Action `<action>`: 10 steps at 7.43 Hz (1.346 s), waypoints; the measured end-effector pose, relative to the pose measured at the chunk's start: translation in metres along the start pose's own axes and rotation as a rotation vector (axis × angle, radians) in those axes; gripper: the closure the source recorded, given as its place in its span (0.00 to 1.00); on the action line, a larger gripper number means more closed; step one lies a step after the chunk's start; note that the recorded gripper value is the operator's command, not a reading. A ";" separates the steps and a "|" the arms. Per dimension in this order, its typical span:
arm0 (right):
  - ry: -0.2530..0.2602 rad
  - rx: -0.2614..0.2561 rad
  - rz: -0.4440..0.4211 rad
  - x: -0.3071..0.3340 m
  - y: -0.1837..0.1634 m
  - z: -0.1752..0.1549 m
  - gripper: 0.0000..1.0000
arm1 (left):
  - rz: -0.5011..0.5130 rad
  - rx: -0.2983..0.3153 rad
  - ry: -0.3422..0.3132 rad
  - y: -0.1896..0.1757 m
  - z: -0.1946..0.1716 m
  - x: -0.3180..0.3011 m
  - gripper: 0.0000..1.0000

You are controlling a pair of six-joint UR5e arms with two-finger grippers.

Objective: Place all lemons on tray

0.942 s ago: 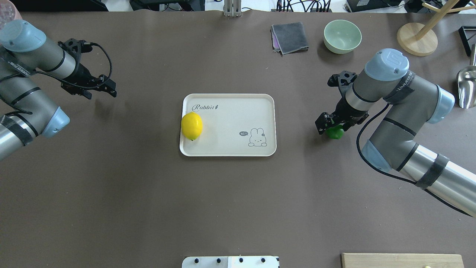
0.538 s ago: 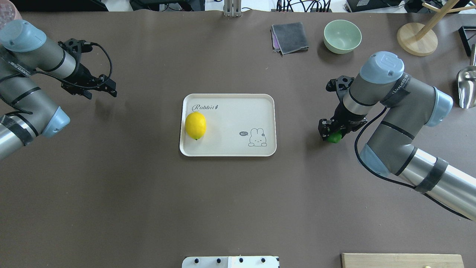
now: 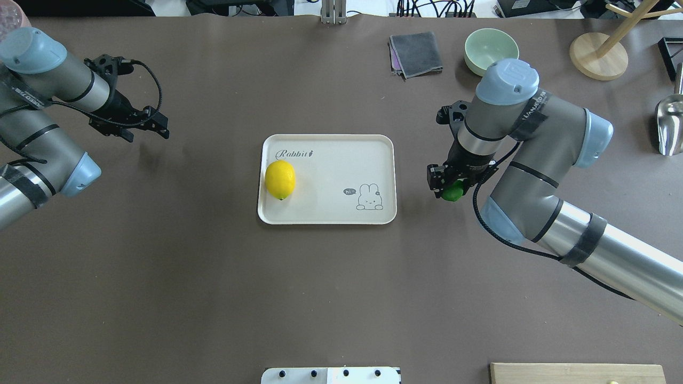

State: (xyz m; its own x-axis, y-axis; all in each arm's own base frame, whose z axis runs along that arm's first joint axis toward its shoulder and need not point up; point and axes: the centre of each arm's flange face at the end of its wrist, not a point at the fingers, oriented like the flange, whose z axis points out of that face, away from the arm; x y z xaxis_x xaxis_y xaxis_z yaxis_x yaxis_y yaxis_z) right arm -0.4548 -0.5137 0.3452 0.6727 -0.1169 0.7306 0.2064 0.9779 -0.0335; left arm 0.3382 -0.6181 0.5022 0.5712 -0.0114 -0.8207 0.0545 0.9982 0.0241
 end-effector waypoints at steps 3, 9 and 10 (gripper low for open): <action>-0.026 0.006 0.083 -0.099 -0.038 -0.018 1.00 | 0.001 0.002 0.005 0.000 -0.002 0.002 0.03; -0.049 0.024 0.091 -0.130 -0.049 0.009 0.00 | 0.004 0.006 0.006 -0.001 -0.005 0.003 0.03; -0.045 0.024 0.105 -0.113 -0.055 0.008 0.00 | 0.001 0.011 0.003 -0.004 -0.008 -0.002 0.03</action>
State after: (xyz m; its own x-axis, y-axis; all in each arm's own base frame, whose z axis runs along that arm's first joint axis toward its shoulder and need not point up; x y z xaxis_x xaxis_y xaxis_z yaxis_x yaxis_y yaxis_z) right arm -0.5477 -0.5534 0.2700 0.6572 -0.0058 0.7537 0.1185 0.9883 -0.0957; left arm 0.3304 -0.6211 0.4996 0.5691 -0.0098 -0.8222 0.0623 0.9976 0.0313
